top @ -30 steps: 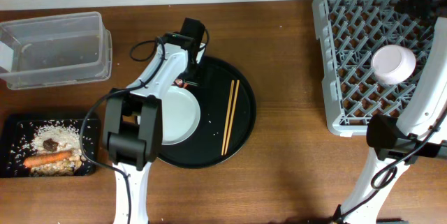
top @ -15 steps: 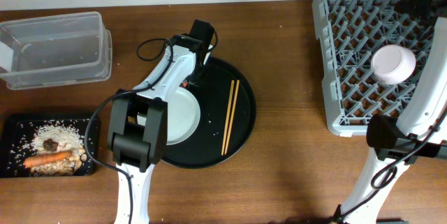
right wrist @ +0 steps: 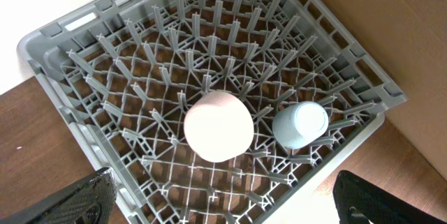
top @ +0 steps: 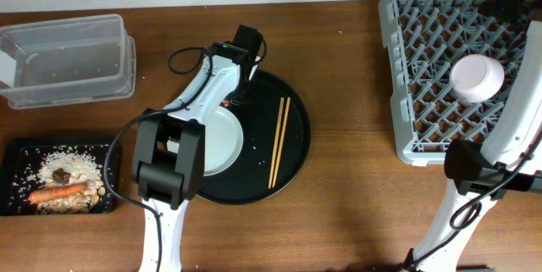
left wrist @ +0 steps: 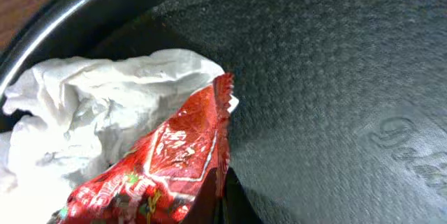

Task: Sort waste into correct bins and load items into the dishwasher rack
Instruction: 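Carry the red wrapper to the clear plastic bin and release, then reach the left gripper to the white tissue and grasp it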

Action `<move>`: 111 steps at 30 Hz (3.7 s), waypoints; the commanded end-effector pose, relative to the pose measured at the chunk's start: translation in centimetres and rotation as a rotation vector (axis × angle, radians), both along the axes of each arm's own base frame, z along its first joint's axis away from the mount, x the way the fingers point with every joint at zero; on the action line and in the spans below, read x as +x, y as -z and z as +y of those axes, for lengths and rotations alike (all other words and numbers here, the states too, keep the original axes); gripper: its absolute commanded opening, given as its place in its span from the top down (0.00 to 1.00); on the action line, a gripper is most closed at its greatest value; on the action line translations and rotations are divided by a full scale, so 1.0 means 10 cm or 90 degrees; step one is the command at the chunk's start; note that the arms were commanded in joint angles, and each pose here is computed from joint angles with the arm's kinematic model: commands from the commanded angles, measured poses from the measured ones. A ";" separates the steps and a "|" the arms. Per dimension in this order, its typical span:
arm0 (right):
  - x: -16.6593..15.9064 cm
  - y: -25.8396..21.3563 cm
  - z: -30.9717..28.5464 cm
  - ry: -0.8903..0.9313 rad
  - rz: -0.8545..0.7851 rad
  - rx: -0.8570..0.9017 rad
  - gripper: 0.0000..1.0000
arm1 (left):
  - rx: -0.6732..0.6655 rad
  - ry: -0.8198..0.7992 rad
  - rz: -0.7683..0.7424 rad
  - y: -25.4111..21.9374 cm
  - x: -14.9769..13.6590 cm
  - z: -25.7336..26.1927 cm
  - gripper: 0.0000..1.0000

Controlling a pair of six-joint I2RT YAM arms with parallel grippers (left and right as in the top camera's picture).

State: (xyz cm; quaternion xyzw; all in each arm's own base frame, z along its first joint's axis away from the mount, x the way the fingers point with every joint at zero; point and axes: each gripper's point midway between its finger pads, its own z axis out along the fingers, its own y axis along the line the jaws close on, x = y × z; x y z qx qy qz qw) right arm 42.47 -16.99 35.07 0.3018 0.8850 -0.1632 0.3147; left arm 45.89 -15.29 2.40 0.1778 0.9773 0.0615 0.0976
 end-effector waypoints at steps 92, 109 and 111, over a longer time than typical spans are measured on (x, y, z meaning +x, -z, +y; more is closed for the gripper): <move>-0.09 -0.11 -0.01 0.010 -0.010 -0.010 0.02 | -0.180 -0.665 -0.441 -1.97 0.54 3.89 0.99; -0.09 -0.11 -0.01 0.009 -0.010 -0.011 0.02 | -0.182 -0.575 -0.412 -2.02 0.53 3.66 0.01; -0.09 -0.11 -0.01 0.010 -0.010 -0.010 0.02 | -0.233 -0.514 -0.424 -2.30 0.50 3.41 0.01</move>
